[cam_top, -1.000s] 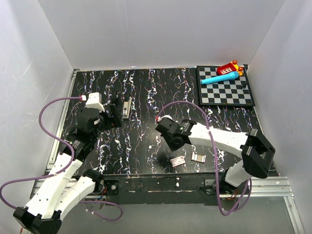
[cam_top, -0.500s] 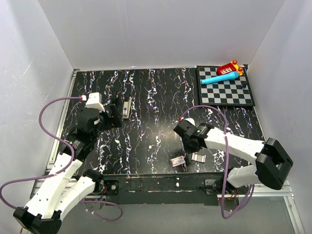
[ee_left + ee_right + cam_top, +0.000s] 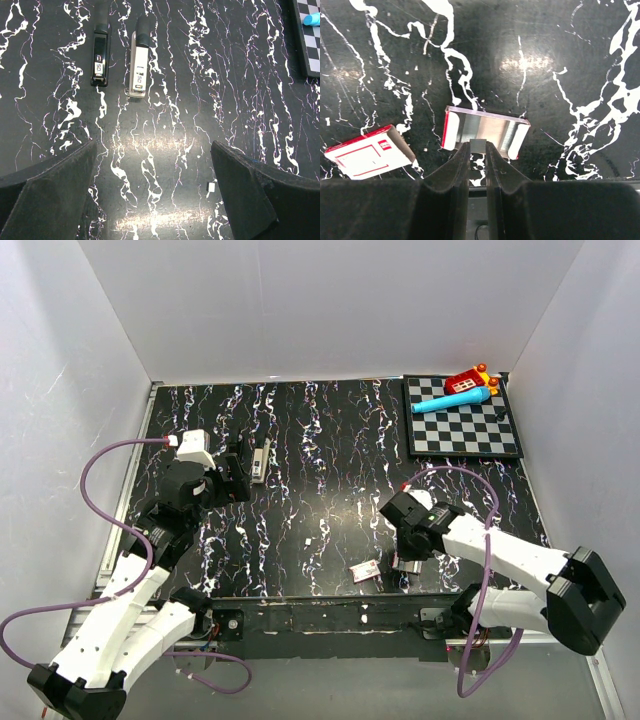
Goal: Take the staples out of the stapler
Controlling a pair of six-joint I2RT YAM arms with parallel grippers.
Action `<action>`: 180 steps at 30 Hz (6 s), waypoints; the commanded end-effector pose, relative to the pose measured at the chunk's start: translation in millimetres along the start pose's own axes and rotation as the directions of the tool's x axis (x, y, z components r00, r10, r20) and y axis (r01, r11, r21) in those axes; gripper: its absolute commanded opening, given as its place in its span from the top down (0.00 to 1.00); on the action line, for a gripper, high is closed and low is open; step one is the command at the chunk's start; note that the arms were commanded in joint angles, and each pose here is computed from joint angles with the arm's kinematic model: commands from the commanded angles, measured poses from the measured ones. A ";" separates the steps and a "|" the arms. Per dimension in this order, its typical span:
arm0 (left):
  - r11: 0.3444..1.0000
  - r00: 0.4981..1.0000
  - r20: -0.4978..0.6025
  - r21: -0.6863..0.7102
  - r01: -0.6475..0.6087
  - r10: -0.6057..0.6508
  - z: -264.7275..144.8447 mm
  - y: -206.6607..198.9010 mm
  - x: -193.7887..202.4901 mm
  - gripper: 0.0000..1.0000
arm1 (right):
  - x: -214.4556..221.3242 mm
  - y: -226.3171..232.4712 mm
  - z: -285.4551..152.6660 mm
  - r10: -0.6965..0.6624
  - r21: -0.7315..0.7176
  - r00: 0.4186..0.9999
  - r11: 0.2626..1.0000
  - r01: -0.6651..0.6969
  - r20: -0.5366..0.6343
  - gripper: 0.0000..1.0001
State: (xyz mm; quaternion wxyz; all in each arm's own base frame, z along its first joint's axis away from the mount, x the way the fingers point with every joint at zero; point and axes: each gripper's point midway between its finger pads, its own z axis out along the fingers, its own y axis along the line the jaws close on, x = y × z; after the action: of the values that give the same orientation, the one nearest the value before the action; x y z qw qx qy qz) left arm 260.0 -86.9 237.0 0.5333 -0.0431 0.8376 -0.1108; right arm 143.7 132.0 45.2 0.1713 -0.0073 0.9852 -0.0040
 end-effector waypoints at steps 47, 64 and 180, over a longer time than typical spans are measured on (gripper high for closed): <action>1.000 1.000 -0.015 0.001 -0.008 0.008 1.3 0.6 6.0 0.02 | 3.9 -13.6 17.5 0.135 0.019 0.991 0.991 -0.135 0.004 0.66; 1.000 1.000 -0.014 -0.001 -0.012 0.012 1.4 0.8 5.5 0.02 | -42.6 35.5 -27.3 0.073 -0.195 0.995 0.979 -0.059 0.068 0.61; 0.999 1.000 0.012 0.032 -0.007 0.007 -7.2 -2.6 0.9 0.02 | -48.9 228.4 -4.1 -0.085 -0.177 0.993 0.982 0.070 -0.081 0.88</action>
State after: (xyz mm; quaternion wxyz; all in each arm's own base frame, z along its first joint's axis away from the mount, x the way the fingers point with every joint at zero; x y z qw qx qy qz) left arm 253.6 -89.4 244.5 0.5428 -0.0359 0.8292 -0.1282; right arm 181.0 372.1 28.4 0.0837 -0.0616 0.9926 0.0624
